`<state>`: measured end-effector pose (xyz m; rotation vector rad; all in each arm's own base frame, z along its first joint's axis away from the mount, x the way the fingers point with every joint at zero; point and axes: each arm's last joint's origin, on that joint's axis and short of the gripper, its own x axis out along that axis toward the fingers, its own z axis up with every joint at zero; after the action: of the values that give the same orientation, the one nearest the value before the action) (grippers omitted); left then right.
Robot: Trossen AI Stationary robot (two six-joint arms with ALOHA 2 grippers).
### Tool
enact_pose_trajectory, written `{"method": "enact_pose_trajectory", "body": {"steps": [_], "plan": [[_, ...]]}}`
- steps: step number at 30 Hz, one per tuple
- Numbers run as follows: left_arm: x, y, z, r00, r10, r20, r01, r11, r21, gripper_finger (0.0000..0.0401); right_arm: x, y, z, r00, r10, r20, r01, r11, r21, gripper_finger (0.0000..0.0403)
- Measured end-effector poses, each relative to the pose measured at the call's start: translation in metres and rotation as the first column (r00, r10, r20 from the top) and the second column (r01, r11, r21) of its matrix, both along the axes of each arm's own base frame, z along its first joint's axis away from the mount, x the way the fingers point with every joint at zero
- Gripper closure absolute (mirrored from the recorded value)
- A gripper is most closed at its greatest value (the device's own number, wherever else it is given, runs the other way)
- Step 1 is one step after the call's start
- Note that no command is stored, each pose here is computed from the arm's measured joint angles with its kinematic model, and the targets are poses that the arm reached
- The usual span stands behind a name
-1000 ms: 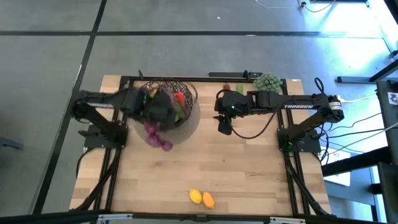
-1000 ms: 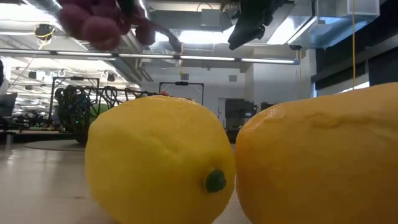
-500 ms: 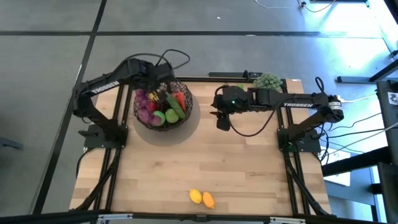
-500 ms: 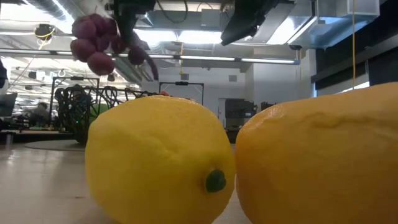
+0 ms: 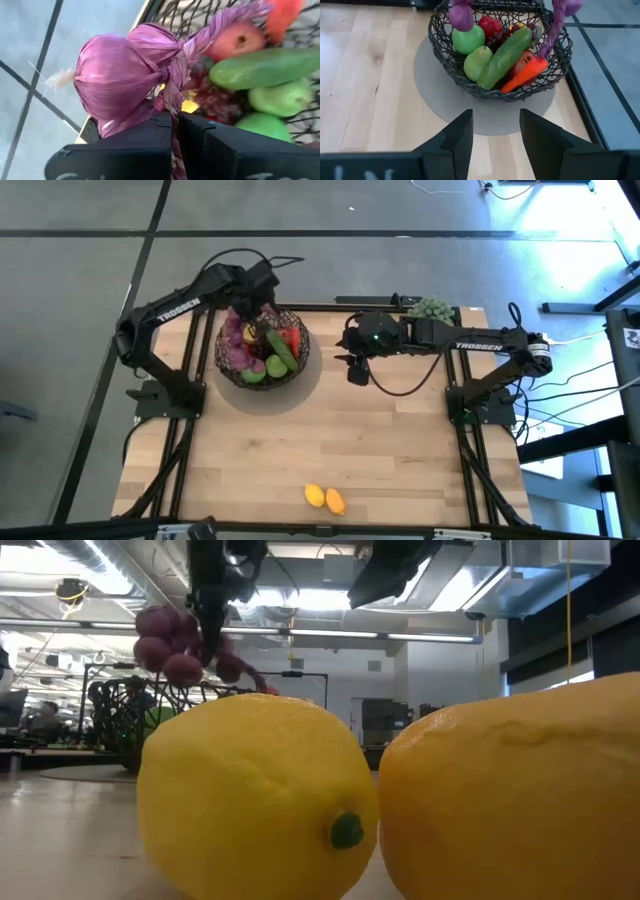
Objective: Build produce basket
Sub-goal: Put the purple onions into the black wire basket, then put the red and green bell pepper into the black wire basket
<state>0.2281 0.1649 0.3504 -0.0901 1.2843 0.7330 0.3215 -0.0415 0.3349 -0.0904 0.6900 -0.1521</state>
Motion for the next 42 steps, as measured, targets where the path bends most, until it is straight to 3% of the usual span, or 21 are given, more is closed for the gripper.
{"method": "enact_pose_trajectory", "body": {"steps": [12,25,32,42], "plan": [[-0.012,0.023,-0.044,0.998,-0.068,0.001,0.068,0.989,-0.130,0.0401,0.001,0.000,0.001,1.000,0.000,0.014,0.000,1.000,-0.002,0.0247],[-0.023,0.030,-0.081,0.997,-0.061,-0.049,0.053,0.985,-0.162,0.0400,0.001,0.000,0.001,1.000,-0.001,0.013,0.001,1.000,-0.002,0.0247],[-0.022,0.033,-0.082,0.996,-0.043,-0.072,0.035,0.994,-0.101,0.0363,0.001,-0.001,0.002,1.000,-0.015,0.021,0.015,1.000,-0.014,0.0247],[-0.021,0.032,-0.082,0.997,-0.037,-0.069,0.031,0.995,-0.096,0.0311,0.001,-0.001,0.002,0.999,-0.029,0.024,0.029,1.000,0.002,0.0247]]}}
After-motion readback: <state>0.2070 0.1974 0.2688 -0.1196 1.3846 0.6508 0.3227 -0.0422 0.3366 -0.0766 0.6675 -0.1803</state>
